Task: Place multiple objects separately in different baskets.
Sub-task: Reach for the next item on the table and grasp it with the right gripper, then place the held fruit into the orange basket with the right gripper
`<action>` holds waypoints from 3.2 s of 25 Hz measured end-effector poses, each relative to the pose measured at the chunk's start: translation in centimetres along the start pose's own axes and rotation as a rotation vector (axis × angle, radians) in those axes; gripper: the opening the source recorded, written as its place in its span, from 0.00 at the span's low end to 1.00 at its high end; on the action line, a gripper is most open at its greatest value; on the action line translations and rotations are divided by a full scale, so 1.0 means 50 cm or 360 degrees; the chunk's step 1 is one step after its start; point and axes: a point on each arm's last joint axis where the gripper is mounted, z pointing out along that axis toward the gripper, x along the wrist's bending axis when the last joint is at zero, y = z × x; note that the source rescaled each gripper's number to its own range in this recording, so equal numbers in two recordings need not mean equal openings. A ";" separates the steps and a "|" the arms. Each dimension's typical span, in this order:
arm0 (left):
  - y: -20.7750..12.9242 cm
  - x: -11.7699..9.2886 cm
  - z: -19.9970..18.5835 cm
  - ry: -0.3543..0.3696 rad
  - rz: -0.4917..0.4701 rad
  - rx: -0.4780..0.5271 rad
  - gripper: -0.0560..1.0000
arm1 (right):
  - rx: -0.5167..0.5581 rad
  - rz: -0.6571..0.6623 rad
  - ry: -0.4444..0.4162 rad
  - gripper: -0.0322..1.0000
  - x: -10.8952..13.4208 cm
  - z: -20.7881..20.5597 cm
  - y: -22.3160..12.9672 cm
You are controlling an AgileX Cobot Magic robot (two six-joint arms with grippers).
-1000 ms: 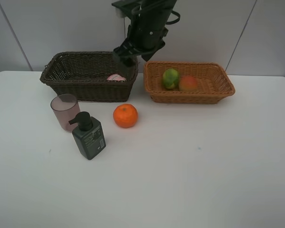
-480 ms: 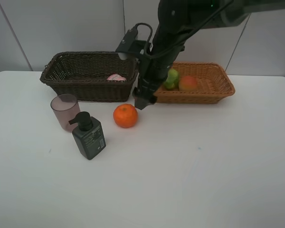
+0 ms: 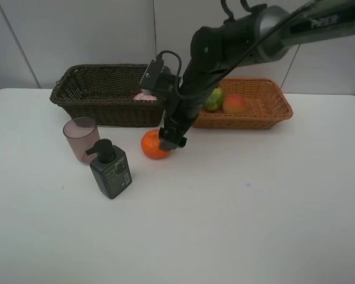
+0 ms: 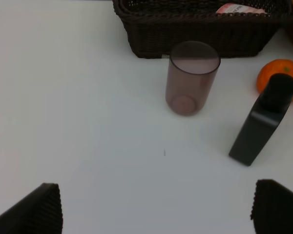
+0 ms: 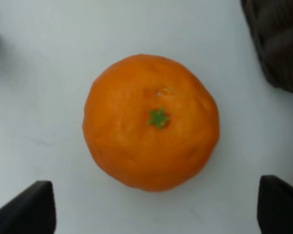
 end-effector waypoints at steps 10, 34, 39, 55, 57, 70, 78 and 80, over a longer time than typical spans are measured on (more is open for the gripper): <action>0.000 0.000 0.000 0.0000 0.0000 0.0000 1.00 | -0.0052 -0.0008 -0.0003 0.85 0.021 0.052 0.016; 0.000 0.000 0.000 0.0000 0.0000 0.0000 1.00 | -0.0108 0.0000 -0.0069 0.69 0.020 0.113 0.012; 0.000 0.000 0.000 0.0000 0.0000 0.0000 1.00 | -0.0107 0.0000 -0.0068 0.69 0.020 0.113 0.012; 0.000 0.000 0.000 0.0000 0.0000 0.0000 1.00 | -0.0159 0.0106 -0.0018 0.69 0.021 0.075 0.025; 0.000 0.000 0.000 0.0000 0.0000 0.0000 1.00 | -0.0191 0.0156 -0.0003 0.69 0.020 0.043 0.033; 0.000 0.000 0.000 0.0000 0.0000 0.0000 1.00 | 0.0218 0.1295 -0.0141 0.69 -0.067 -0.091 -0.083; 0.000 0.000 0.000 0.0000 0.0000 0.0000 1.00 | 0.0158 0.1669 -0.0403 0.69 -0.158 -0.178 -0.178; 0.000 0.000 0.000 0.0000 0.0000 0.0000 1.00 | 0.0152 0.1704 -0.0477 0.69 -0.182 -0.186 -0.210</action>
